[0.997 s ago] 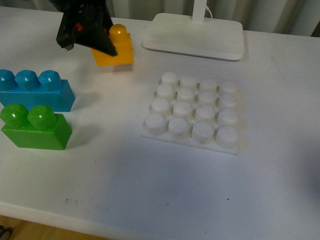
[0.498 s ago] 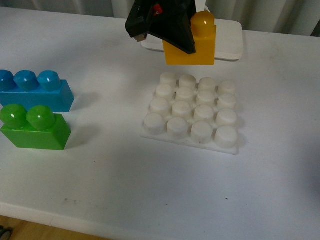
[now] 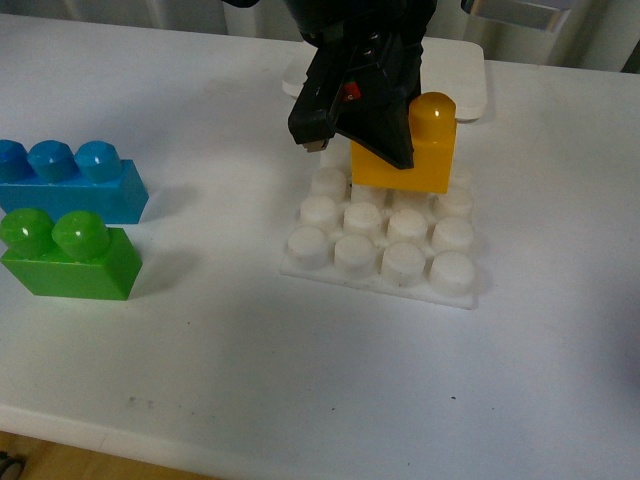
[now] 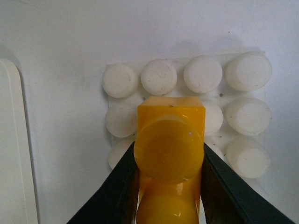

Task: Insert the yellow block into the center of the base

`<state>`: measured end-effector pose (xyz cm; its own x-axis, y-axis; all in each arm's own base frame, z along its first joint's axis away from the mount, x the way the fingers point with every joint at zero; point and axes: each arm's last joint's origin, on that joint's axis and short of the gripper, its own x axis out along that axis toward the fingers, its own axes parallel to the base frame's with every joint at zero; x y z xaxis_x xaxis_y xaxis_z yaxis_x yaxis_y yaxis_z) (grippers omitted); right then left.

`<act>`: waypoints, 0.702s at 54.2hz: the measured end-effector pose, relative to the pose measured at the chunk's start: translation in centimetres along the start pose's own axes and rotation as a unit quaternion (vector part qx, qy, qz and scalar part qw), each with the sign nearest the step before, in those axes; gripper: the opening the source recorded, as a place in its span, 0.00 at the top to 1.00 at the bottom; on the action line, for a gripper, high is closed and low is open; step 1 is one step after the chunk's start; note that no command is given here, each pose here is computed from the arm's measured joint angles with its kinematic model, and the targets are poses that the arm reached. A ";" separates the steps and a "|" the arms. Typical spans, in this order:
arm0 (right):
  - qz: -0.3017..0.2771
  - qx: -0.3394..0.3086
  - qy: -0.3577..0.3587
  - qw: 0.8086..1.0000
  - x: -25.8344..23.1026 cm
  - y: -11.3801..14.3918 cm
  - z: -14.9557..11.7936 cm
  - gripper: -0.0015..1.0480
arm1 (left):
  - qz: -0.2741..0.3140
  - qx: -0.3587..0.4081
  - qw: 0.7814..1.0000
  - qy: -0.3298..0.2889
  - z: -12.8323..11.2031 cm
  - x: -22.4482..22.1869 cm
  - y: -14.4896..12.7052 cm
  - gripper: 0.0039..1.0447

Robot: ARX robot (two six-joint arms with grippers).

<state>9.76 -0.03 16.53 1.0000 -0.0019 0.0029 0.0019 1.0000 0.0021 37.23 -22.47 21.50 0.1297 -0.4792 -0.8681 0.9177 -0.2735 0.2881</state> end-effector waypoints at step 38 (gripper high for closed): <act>0.000 0.000 0.000 1.000 0.0 0.0 0.0 0.09 | -0.005 -0.007 1.000 0.008 -0.9 1.3 0.8 0.70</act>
<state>9.76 -0.03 16.53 1.0000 -0.0019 0.0029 0.0019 1.0000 0.0021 38.44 -22.54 20.19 0.1260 -0.4626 -0.8776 0.9242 -0.2668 0.2734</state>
